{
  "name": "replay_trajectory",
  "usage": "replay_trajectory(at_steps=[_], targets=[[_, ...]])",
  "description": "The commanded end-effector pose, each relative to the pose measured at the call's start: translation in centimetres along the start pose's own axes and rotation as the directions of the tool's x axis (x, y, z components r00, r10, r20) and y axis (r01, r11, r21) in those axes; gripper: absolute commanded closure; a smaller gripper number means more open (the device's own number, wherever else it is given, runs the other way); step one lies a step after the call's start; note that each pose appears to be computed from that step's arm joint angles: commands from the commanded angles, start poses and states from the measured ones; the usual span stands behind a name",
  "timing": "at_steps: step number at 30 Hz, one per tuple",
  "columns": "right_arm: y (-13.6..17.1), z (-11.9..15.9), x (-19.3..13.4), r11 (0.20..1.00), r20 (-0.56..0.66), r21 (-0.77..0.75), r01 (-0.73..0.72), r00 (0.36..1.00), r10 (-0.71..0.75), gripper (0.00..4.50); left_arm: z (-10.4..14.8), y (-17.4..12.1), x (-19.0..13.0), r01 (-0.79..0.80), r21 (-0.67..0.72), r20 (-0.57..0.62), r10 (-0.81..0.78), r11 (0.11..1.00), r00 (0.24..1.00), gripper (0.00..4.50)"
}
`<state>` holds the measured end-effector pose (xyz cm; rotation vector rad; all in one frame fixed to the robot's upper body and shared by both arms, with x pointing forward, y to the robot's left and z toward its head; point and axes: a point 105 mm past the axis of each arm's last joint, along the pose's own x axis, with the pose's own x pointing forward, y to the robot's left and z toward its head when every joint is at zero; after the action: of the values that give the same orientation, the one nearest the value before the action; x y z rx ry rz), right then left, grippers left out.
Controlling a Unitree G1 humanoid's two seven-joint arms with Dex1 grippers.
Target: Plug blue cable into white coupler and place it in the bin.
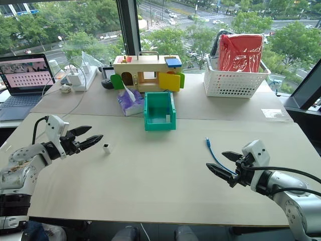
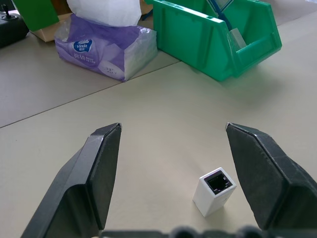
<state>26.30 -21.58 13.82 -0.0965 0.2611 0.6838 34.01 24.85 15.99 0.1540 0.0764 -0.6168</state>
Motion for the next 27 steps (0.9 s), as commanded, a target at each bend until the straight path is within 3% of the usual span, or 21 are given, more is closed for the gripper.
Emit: replay_trajectory(at_steps=[1,4,8,21,27], targets=[[-0.1,2.2,-0.2,0.998,0.064,-0.064,0.02,0.998,-0.016,0.01,3.2,-0.3,-0.2,0.065,0.047,0.073,-0.068,0.997,0.995,0.88],[-1.9,2.1,2.2,0.992,-0.014,-0.093,0.084,0.996,-0.086,0.01,6.2,-3.6,-1.2,0.31,0.074,0.095,-0.316,0.948,0.944,0.88],[-4.3,1.1,4.5,0.975,-0.077,-0.093,0.204,0.974,-0.211,0.01,7.0,-5.9,-2.7,0.423,0.076,0.069,-0.428,0.903,0.901,0.88],[-7.4,-0.1,9.0,0.94,-0.087,-0.041,0.337,0.936,-0.34,0.01,7.8,-8.7,-4.6,0.464,0.05,0.031,-0.466,0.884,0.884,0.88],[-6.7,-1.0,9.8,0.957,-0.117,-0.026,0.289,0.95,-0.29,1.81,7.6,-9.4,-5.0,0.496,0.014,-0.01,-0.496,0.868,0.868,0.88]])
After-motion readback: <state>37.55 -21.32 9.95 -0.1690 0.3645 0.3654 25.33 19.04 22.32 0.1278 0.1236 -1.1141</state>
